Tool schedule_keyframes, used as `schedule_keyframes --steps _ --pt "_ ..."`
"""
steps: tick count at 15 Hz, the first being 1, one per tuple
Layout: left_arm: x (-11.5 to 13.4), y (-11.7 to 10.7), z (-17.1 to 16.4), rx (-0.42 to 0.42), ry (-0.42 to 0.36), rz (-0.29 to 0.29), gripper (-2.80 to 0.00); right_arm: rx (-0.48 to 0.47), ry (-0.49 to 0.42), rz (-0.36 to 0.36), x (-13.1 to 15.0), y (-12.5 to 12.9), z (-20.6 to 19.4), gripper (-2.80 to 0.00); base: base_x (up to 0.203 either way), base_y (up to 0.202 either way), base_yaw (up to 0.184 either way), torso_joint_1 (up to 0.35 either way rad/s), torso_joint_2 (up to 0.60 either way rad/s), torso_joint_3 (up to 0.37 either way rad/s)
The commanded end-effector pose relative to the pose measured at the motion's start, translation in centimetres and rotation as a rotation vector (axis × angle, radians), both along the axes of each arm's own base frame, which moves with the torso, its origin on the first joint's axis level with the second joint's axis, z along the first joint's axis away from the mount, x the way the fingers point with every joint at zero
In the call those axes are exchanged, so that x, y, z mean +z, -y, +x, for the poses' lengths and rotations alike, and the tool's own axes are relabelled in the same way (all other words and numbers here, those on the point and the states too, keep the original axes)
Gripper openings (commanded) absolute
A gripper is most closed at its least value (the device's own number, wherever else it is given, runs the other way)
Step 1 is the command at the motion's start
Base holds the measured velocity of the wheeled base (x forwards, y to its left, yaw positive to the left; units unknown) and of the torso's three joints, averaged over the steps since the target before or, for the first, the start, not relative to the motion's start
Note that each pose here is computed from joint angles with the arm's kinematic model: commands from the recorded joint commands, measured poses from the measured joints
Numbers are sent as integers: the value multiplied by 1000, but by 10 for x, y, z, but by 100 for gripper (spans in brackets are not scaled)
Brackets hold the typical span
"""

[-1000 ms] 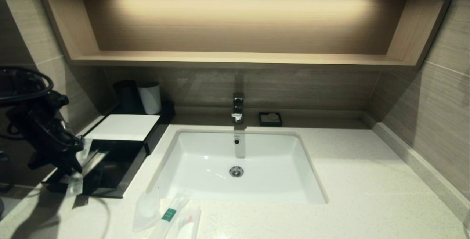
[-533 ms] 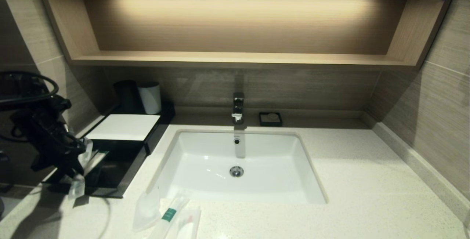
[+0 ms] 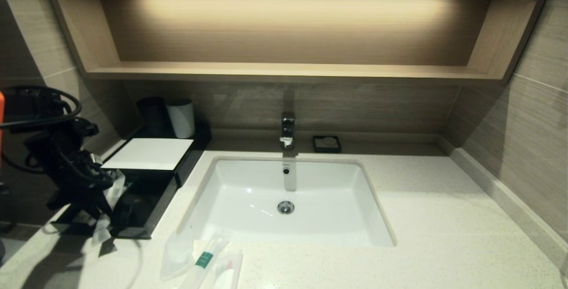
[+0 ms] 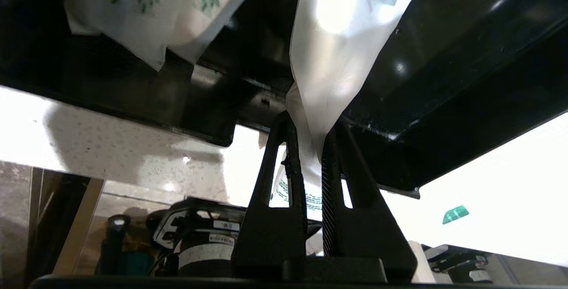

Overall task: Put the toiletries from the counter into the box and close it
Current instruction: Place the bathroom toiletry into the drawer

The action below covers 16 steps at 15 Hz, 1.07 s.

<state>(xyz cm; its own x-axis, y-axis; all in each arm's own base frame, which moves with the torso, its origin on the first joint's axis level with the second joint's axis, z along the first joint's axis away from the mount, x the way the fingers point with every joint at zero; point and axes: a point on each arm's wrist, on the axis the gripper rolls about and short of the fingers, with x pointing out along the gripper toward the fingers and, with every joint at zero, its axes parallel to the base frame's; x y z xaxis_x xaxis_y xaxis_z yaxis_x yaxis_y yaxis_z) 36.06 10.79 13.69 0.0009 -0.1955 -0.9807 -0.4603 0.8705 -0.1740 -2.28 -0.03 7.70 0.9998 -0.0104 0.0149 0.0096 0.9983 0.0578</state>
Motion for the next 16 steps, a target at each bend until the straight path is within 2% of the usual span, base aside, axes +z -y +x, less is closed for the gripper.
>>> schedule_keyframes --steps 1,6,16 --pt "-4 -4 2 9 1 3 -280 1 -1 1 0 0 0 -280 0 0 0 0 0 0" --pt "-14 -21 12 40 69 69 -280 0 -1 1 0 0 0 -280 0 0 0 0 0 0" --pt "3 -20 9 43 123 76 -280 0 0 1 0 0 0 -280 0 0 0 0 0 0"
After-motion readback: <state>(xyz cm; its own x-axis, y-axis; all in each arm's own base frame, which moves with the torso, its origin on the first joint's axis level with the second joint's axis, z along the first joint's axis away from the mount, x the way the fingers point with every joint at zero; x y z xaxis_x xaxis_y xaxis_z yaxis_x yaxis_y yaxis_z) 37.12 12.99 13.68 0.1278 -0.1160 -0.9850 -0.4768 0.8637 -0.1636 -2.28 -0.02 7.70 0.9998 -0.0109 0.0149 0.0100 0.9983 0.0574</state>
